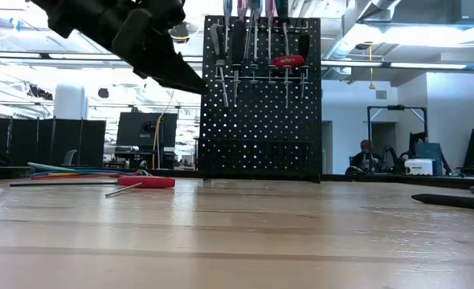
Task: Hang tools onto peg board
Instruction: Hang the gray screwdriver on the black peg board
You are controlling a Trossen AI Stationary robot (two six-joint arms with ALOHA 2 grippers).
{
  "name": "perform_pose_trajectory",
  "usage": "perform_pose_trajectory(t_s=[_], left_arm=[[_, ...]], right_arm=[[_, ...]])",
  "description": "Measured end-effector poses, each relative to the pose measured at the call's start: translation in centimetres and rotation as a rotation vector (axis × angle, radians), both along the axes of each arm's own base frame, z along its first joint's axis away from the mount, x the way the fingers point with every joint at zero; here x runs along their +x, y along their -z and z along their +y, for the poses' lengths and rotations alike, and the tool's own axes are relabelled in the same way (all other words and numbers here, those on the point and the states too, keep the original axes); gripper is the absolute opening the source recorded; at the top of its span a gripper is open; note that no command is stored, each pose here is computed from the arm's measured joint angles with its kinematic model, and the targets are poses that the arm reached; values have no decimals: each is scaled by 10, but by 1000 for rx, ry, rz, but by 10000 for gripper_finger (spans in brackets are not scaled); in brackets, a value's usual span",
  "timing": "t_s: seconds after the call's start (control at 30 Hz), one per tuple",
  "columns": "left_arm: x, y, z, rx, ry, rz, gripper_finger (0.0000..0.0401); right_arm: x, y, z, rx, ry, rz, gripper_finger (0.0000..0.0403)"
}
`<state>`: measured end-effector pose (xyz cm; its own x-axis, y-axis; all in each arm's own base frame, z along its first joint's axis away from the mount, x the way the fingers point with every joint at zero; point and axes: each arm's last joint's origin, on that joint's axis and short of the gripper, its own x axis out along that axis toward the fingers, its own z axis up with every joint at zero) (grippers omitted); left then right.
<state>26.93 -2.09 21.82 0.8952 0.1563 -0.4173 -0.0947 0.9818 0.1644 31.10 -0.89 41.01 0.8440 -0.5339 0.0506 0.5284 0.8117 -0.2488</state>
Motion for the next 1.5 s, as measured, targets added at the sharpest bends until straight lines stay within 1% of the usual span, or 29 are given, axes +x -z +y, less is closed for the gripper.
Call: perform_pose_trajectory(t_s=[0.07,0.13,0.23,0.33,0.5,0.77,0.97,1.1,1.17,1.33,1.4,1.5], left_arm=[[0,0,-1,-1,4,5,250],[0,0,-2,-4,6,4,250],[-1,0,-3,-4,11,5,251],[-1,1,-5,-7,14,5,251],[-1,1,-5,-7,15,5,251],[-1,0,-5,-11,14,3,251],[0,0,-5,-14,13,-2,251],[0,0,-5,-18,11,-4,251],[0,0,-5,-18,11,-4,251],[0,0,-5,-18,11,-3,251],[0,0,-5,-18,11,-3,251],[0,0,-5,-18,11,-2,251]], right_arm=[[-5,-16,-14,-1,45,-51,111],[-8,-24,-29,4,95,-76,111],[-8,-22,-50,36,147,-95,111],[-3,-15,-66,37,166,-68,111],[7,-4,-74,37,170,-37,111],[8,2,-81,65,184,-5,111],[7,11,-93,140,160,29,111],[5,13,-101,175,176,25,112],[4,13,-102,187,180,20,131],[4,13,-103,189,181,18,193],[4,13,-102,189,179,19,206],[4,13,-102,188,178,18,211]])
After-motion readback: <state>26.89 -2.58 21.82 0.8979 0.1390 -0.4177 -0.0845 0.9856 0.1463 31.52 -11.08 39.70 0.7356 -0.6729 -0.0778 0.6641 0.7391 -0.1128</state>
